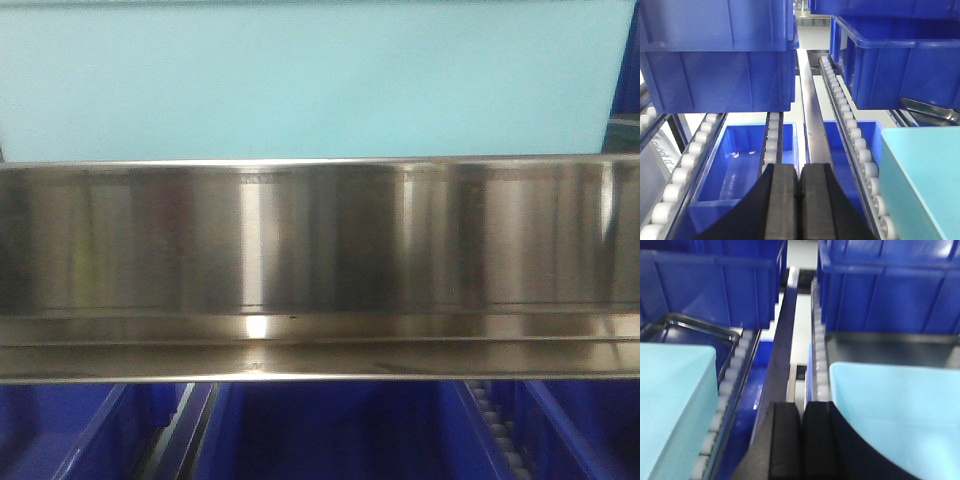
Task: Move two blue bins to right shelf middle
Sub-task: 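Close both grippers on the walls of the two light teal bins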
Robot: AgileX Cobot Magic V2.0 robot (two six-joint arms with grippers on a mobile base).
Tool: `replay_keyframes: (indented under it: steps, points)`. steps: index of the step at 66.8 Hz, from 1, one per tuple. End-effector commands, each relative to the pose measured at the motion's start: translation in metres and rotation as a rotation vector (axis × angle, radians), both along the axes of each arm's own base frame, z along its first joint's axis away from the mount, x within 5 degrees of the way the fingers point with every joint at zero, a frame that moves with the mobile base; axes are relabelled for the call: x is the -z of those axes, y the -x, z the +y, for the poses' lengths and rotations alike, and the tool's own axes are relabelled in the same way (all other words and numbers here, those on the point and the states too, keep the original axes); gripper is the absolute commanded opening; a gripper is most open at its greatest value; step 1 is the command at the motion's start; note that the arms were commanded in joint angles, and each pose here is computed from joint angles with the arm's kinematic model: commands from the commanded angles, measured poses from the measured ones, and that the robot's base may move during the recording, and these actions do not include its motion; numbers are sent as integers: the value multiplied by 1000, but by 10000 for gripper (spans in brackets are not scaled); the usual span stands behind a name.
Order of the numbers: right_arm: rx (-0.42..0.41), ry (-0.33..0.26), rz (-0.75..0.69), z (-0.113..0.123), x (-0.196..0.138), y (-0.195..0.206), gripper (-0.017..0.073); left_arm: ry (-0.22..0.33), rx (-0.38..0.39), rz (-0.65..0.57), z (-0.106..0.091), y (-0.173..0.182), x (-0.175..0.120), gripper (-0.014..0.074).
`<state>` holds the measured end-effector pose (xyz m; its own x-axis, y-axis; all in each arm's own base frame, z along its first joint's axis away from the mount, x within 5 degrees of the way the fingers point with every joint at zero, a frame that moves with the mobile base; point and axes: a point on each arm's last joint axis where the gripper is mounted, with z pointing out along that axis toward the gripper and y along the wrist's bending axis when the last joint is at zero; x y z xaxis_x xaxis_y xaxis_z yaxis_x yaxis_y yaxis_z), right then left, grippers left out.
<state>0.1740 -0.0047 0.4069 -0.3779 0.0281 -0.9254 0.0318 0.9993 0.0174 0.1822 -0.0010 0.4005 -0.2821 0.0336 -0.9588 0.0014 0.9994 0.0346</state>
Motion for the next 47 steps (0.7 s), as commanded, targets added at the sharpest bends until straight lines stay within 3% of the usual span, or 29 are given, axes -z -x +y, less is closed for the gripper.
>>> replay_keyframes:
  steps: [1,11,22,35,47]
  points:
    - [-16,-47,57,3,1,-19,-155,7,1,10,-1,-18,-3,-111]
    - [-6,-108,172,7,-3,-42,-141,87,13,184,-9,-45,-13,-111]
    - [-40,-173,241,30,-5,-66,-141,119,14,245,-32,-64,-31,-111]
    - [-11,-85,353,61,-6,-83,-141,70,-15,291,-66,-74,-41,-111]
    - [-27,-70,466,81,-2,-102,-141,124,18,342,-85,-80,-37,-111]
